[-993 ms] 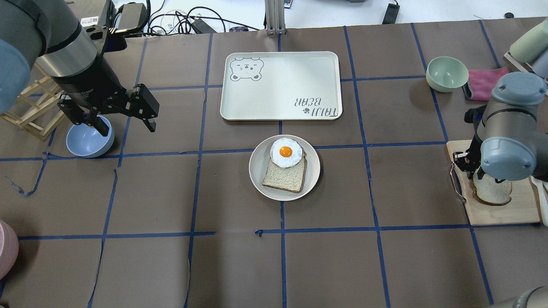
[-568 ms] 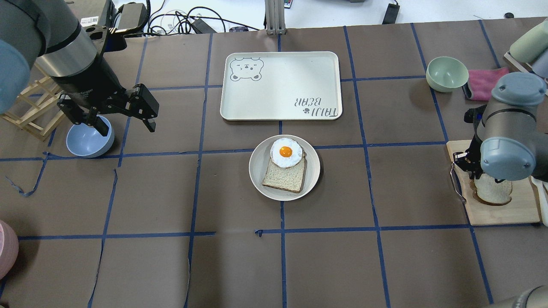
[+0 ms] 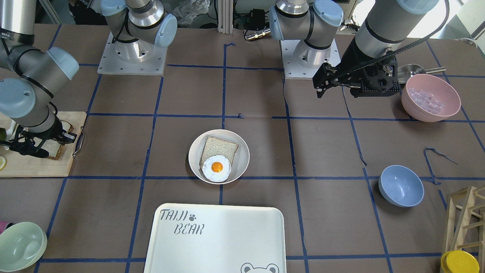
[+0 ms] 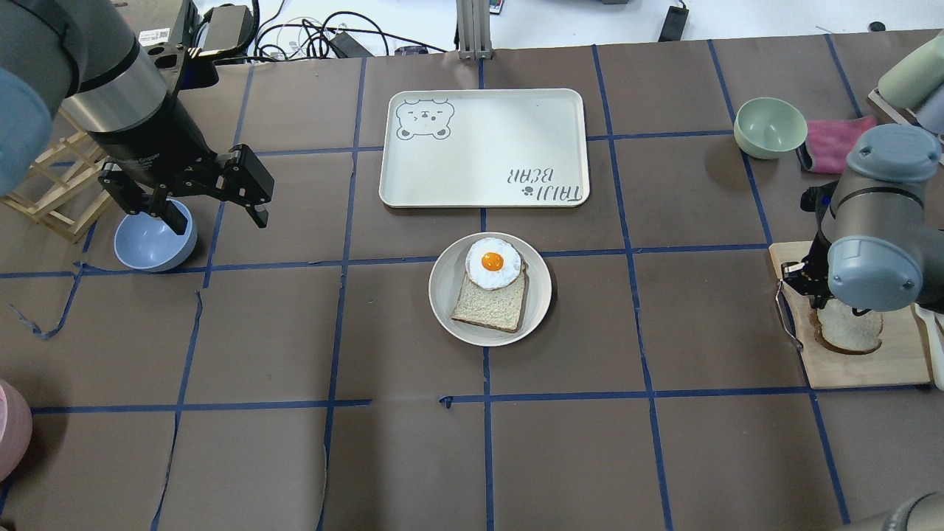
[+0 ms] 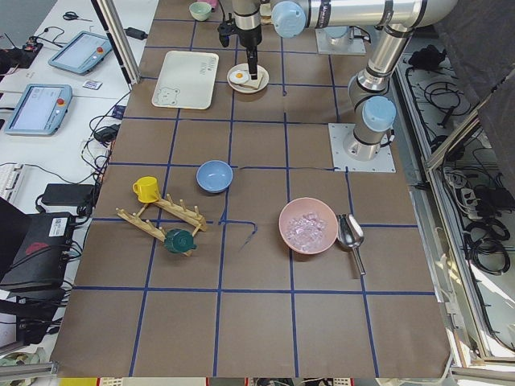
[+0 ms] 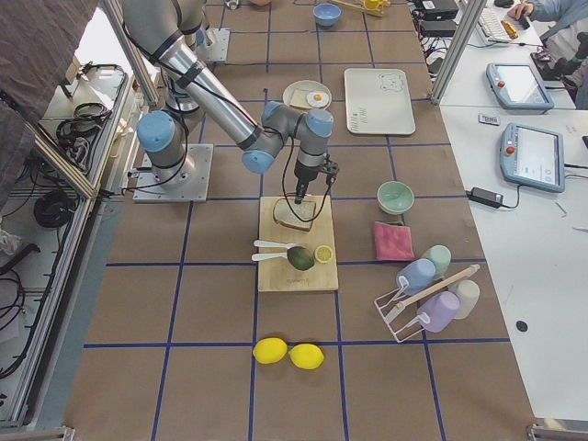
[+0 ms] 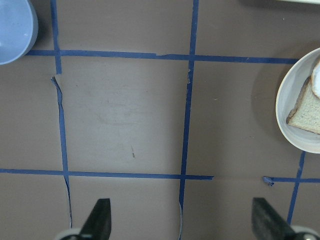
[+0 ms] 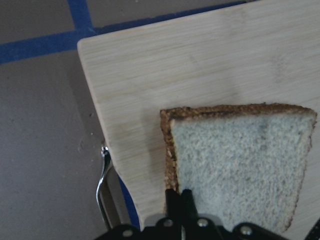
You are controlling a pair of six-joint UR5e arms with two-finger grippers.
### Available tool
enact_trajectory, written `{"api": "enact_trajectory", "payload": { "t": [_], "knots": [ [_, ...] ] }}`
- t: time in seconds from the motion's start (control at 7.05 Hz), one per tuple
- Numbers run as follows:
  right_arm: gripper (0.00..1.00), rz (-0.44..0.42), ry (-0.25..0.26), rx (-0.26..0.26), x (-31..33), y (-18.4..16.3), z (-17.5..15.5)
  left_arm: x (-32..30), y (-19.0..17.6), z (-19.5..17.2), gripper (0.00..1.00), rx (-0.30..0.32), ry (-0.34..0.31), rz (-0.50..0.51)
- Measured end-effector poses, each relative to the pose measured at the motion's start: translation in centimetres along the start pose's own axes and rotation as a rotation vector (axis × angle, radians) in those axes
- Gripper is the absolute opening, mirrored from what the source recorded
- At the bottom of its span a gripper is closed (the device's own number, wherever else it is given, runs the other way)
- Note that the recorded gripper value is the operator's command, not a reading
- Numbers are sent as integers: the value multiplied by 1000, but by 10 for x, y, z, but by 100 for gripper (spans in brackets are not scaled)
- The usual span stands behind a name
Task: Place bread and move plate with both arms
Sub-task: 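Grasp the bread slice edge with the right gripper, then lift the bread slice and carry it over the egg plate with the right gripper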
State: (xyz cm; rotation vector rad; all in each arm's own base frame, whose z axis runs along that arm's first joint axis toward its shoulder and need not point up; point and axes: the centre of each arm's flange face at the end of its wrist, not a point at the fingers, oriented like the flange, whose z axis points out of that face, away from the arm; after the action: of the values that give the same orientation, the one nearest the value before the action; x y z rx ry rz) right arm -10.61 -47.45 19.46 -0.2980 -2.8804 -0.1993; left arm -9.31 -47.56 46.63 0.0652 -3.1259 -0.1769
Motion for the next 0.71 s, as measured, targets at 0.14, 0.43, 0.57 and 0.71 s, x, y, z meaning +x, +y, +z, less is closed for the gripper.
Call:
{"api": "enact_trajectory", "payload": {
  "t": [0.14,0.43,0.57,0.71],
  "knots": [
    [0,2,6,9,2,-1,-4,0,0,0,100,0,0,1],
    [0,8,24,43,9,-7,-22,0,-1,0,100,2,2,-1],
    [0,9,34,62,11,-8,-36,0,-1,0,100,1,2,-1],
    [0,1,39,79,9,-7,-53,0,0,0,100,1,2,-1]
  ]
}}
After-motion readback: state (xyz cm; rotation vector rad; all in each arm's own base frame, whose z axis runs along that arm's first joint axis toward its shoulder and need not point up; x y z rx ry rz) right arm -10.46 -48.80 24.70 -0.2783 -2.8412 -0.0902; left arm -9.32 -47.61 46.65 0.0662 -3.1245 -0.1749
